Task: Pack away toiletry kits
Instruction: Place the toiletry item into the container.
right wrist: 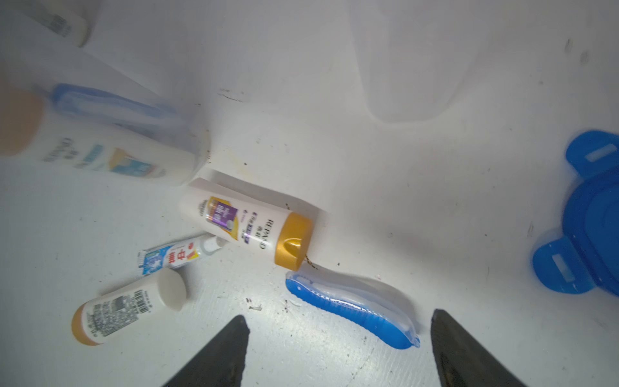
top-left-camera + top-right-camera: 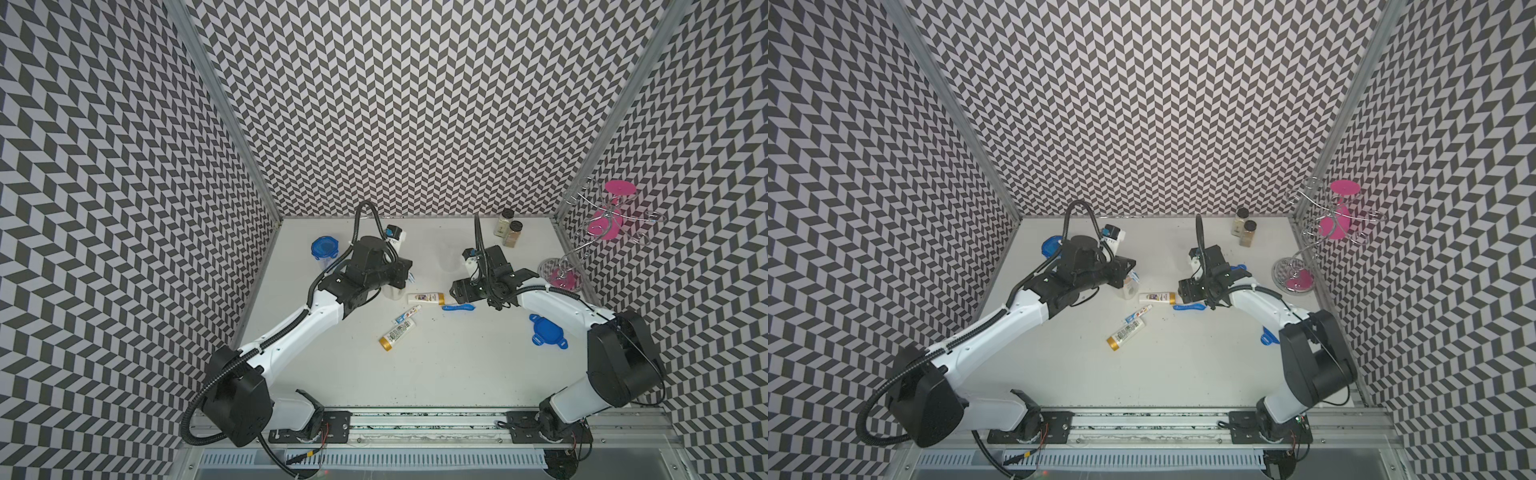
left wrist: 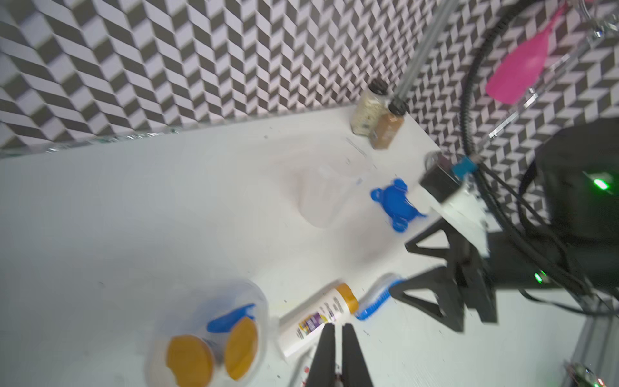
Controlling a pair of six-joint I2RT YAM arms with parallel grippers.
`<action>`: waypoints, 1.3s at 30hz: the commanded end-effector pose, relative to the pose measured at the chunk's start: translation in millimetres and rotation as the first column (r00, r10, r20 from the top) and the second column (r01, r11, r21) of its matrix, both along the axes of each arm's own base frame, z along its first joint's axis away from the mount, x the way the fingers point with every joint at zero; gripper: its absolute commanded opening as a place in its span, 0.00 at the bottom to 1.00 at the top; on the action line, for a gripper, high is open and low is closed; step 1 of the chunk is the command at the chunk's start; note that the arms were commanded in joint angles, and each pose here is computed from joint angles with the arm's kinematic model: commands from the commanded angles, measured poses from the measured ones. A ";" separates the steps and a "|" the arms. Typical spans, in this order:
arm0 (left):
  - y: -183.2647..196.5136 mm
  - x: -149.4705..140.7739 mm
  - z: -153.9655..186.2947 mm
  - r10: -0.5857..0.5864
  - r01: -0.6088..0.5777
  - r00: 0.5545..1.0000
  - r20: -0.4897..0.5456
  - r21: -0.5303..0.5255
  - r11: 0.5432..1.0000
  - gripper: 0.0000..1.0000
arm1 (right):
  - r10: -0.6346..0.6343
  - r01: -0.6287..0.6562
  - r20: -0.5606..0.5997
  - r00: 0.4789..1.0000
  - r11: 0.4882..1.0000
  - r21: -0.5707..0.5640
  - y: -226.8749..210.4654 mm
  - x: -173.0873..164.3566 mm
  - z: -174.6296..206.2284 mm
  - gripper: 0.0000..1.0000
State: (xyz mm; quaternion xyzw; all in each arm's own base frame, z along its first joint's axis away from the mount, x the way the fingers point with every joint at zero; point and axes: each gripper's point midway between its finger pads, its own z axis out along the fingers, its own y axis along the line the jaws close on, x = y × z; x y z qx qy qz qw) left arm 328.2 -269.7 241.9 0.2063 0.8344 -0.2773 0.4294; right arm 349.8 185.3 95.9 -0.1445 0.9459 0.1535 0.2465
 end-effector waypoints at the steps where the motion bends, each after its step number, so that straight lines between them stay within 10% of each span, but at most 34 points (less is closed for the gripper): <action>1: -1.6 -16.7 -9.4 -0.010 0.010 1.000 -0.029 -0.006 1.000 0.00 | 0.008 -0.008 -0.050 0.999 1.000 -0.006 4.2 -3.8 -12.0 0.86; 20: -8.7 -36.8 -24.4 -0.024 0.025 0.998 -0.054 0.025 0.999 0.00 | 0.015 -0.020 -0.113 0.993 0.999 -0.042 -1.6 -5.3 -42.8 0.90; 39: 68.7 98.2 -0.4 0.354 -0.356 0.934 0.035 0.132 0.925 0.00 | 0.055 -0.055 -0.008 0.998 0.997 0.048 4.9 -14.1 -6.8 0.91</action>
